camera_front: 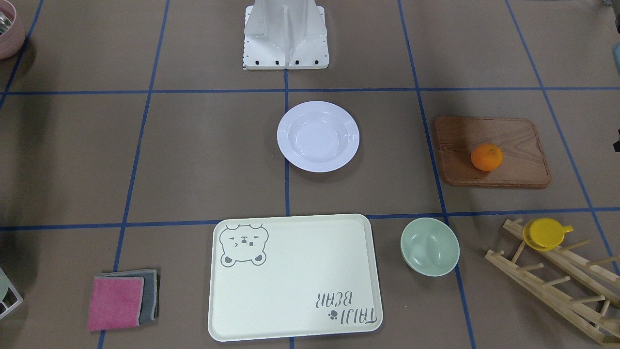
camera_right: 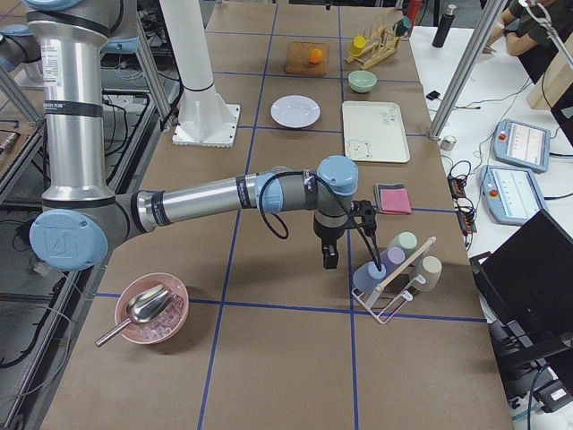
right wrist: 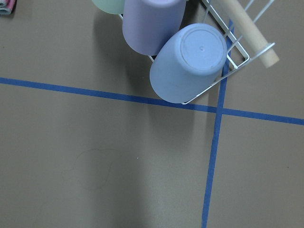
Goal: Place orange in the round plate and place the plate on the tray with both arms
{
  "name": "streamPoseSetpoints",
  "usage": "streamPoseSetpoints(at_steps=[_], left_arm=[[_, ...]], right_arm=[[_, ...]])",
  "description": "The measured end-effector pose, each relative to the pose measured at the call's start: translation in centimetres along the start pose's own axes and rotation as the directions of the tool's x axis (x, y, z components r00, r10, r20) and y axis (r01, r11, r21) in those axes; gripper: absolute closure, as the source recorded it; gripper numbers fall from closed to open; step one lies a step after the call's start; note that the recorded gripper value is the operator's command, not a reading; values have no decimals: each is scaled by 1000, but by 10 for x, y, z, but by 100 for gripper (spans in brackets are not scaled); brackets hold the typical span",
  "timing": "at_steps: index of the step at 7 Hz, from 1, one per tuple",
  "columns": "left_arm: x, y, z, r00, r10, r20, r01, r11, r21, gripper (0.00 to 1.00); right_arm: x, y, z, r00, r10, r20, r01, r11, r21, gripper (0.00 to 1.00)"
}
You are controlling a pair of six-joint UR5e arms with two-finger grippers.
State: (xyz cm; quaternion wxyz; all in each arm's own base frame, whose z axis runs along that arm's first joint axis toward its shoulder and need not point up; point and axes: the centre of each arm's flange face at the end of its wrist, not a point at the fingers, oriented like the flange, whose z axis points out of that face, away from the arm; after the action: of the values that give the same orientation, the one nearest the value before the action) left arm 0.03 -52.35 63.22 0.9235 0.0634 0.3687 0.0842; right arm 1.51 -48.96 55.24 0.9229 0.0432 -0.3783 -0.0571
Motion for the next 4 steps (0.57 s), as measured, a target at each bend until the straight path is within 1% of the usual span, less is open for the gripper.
streamPoseSetpoints(at_steps=[1,2,3,4], left_arm=[[0,0,0,1000,0,0,0,1000,0,1],[2,-2,-1,1000,3,0,-3,1000,2,1],[6,-4,-4,1000,-2,-1,2,1000,8,1],[15,-9,-11,1000,-29,-3,29,999,23,1]], right_arm=[[-1,0,-1,1000,-6,4,6,1000,5,0],[-9,-3,-4,999,-34,34,33,999,27,0],[-24,-6,-7,990,-89,105,82,994,69,0],[-40,-8,-8,973,-124,193,106,989,99,0]])
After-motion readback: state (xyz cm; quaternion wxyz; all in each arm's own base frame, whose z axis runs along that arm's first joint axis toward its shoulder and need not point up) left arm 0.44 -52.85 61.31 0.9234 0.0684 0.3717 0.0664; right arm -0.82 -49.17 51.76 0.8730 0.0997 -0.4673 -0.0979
